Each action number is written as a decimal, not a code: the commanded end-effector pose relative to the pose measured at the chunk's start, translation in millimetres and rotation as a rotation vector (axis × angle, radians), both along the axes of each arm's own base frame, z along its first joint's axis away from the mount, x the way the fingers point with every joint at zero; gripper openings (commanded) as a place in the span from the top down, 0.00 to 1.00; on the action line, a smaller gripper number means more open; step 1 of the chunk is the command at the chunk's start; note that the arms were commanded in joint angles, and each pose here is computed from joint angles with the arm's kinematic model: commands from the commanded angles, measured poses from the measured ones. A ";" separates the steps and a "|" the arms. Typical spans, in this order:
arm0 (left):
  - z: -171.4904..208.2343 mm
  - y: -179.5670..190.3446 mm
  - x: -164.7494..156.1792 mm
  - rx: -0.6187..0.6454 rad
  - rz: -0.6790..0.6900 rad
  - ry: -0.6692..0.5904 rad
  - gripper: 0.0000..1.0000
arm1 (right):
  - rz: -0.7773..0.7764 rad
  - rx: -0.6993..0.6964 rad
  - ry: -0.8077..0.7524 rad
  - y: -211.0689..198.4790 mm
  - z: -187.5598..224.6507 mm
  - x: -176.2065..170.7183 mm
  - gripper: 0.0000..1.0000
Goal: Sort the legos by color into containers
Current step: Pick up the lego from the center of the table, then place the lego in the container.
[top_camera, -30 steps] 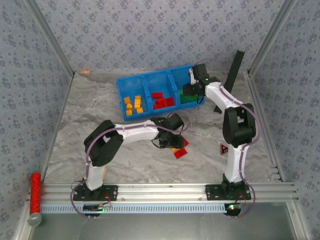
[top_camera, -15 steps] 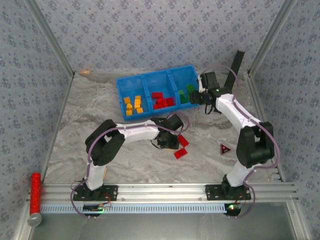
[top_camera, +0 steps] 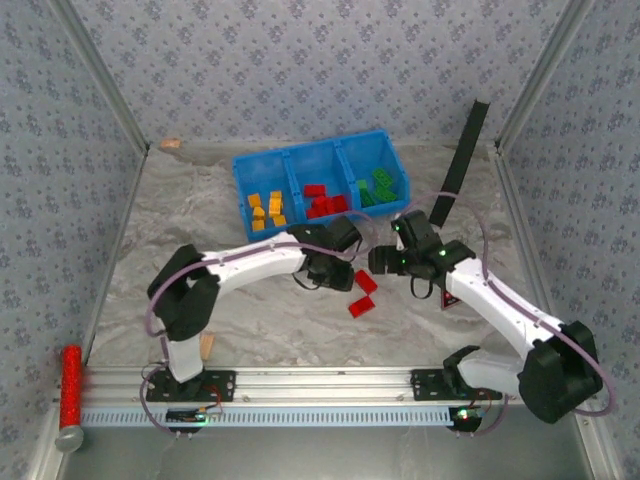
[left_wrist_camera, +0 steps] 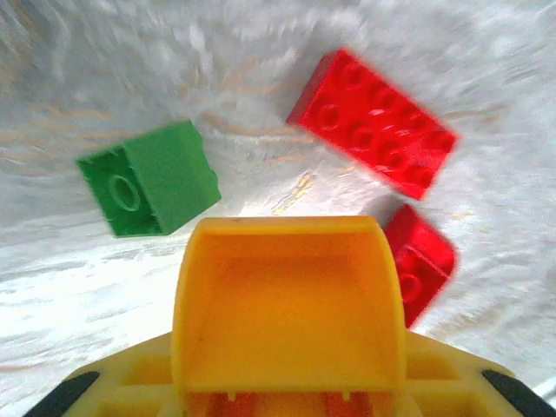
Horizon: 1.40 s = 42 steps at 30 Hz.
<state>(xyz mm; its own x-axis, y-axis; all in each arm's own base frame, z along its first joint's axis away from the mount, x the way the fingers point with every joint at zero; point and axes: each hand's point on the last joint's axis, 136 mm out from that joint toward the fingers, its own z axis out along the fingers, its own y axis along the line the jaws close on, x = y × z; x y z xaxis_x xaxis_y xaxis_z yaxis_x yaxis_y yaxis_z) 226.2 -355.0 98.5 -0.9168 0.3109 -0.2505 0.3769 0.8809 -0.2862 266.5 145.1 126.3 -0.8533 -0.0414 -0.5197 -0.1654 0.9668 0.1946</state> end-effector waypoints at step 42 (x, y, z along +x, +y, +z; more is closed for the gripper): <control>8.2 189.9 248.0 0.084 0.476 -0.156 0.83 | 0.291 -0.271 0.154 55.1 -112.8 2.9 0.41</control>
